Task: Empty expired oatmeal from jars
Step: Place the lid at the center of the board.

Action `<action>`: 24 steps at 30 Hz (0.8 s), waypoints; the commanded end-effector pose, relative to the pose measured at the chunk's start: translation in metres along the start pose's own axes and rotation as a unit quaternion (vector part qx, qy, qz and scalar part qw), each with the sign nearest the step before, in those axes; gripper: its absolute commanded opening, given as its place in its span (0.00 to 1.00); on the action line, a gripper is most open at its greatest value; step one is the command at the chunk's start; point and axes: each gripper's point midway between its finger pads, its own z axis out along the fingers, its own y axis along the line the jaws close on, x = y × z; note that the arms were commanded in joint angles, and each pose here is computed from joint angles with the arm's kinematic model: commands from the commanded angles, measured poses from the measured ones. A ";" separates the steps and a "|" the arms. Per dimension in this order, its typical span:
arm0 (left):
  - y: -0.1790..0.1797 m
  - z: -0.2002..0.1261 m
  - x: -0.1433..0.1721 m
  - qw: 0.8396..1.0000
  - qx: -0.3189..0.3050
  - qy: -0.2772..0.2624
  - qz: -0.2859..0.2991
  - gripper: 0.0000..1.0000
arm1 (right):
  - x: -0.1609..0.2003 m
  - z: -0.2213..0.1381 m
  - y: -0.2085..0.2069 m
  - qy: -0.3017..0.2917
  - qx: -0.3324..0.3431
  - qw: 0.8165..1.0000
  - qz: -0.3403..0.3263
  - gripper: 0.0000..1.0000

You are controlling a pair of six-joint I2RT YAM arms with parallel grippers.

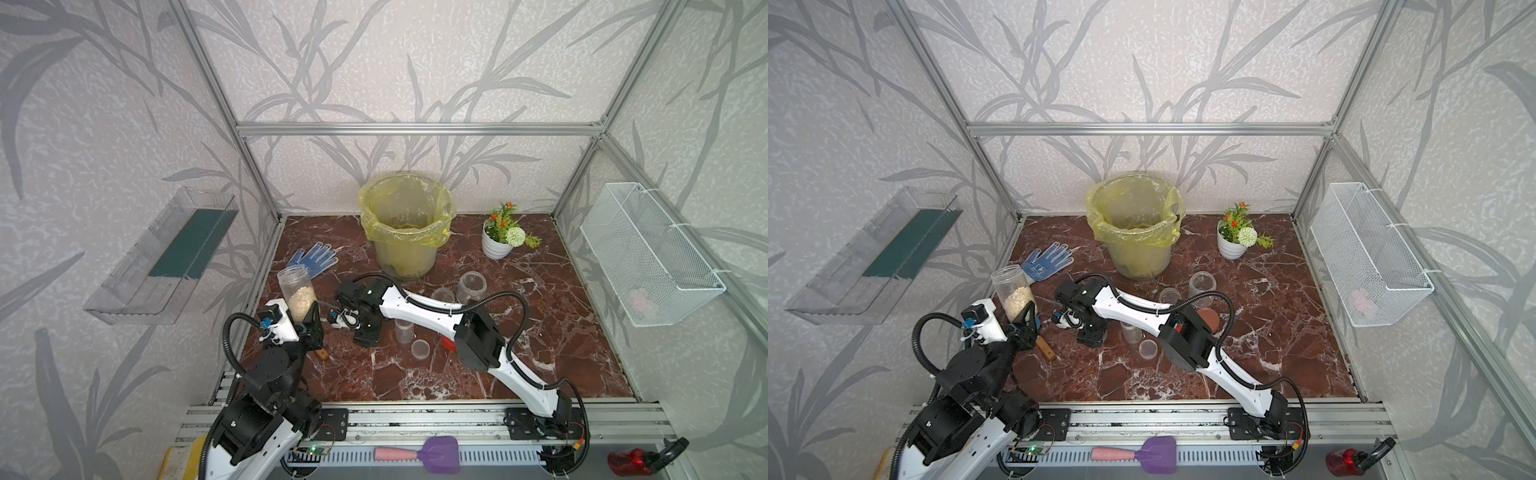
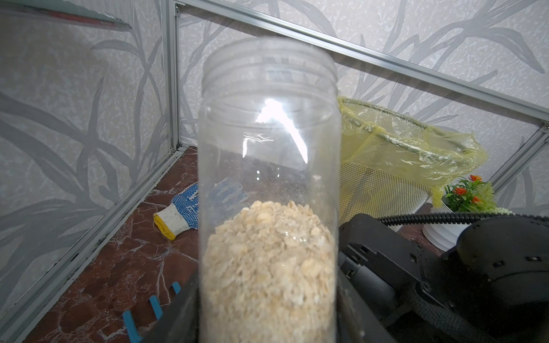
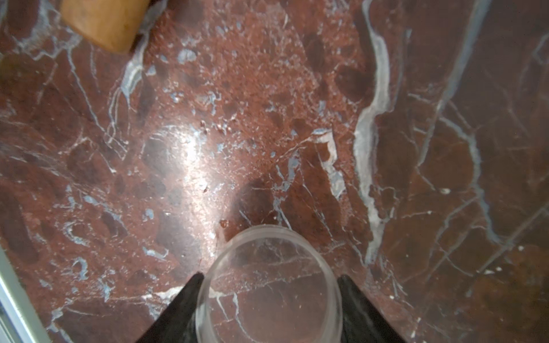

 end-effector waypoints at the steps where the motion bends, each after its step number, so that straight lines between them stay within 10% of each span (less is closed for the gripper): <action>1: -0.004 -0.001 -0.013 1.000 0.006 -0.019 -0.013 0.00 | -0.010 -0.012 0.003 -0.024 -0.010 1.000 -0.003 0.66; 12: -0.018 0.005 -0.023 0.999 0.028 -0.019 0.000 0.00 | -0.014 -0.058 0.000 -0.046 -0.003 0.999 0.002 0.77; 24: -0.072 0.027 -0.058 0.995 0.097 -0.007 0.038 0.00 | 0.004 -0.218 -0.039 -0.158 0.067 0.976 0.133 0.69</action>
